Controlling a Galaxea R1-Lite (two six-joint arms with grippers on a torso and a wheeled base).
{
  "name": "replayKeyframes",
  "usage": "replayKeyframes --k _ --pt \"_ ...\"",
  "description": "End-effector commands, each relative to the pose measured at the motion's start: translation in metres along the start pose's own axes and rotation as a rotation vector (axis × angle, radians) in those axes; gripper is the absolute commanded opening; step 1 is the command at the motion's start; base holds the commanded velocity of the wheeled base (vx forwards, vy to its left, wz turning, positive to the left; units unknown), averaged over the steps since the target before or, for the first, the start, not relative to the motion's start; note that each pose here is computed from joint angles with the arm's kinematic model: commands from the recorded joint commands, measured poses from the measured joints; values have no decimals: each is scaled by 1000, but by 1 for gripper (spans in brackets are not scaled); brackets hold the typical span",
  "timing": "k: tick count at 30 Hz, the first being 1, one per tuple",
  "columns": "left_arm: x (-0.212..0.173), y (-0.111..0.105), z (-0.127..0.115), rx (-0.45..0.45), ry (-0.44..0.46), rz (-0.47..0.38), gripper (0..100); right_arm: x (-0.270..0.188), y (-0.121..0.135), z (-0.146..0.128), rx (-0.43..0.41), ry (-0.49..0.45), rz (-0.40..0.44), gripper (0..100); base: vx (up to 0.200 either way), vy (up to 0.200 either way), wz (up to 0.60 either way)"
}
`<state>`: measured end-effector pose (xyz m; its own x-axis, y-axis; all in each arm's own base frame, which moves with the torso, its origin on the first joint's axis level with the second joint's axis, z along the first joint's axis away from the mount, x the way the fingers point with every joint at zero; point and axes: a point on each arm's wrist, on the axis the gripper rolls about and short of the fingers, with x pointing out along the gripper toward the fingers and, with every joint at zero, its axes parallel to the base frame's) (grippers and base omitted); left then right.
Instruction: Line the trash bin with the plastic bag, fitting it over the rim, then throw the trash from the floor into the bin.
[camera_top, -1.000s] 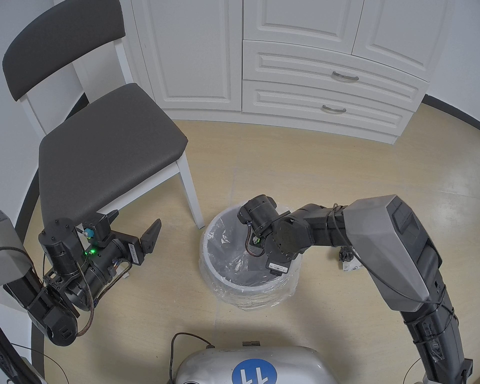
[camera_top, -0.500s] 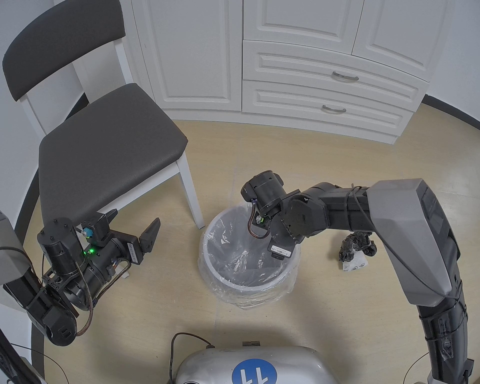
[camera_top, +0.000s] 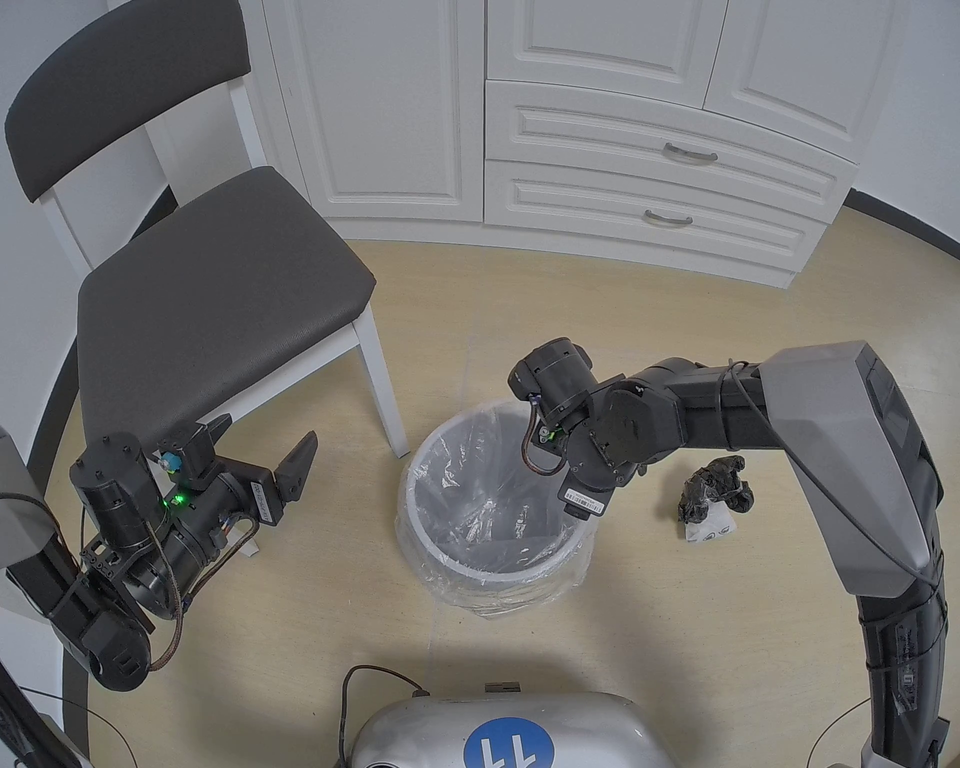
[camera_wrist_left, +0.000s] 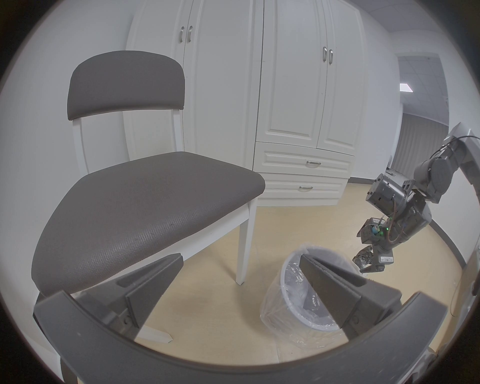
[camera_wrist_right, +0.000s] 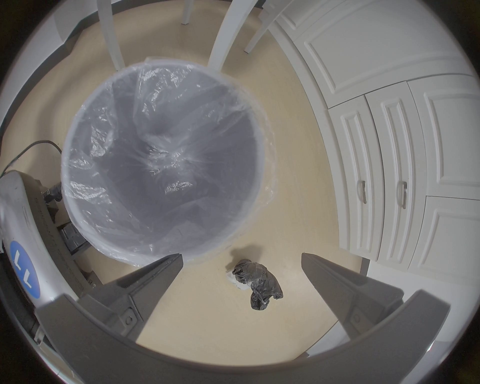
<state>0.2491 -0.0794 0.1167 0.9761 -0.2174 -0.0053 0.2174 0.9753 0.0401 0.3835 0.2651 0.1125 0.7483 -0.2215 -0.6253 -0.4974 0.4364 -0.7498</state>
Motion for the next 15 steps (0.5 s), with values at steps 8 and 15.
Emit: replayKeyframes --k 8,15 --pt "0 0 1 0 -4 1 100 24 2 -15 10 70 18 100 0 0 0" --pt "0 1 0 -1 -1 3 100 53 21 -19 27 116 40 100 0 0 0"
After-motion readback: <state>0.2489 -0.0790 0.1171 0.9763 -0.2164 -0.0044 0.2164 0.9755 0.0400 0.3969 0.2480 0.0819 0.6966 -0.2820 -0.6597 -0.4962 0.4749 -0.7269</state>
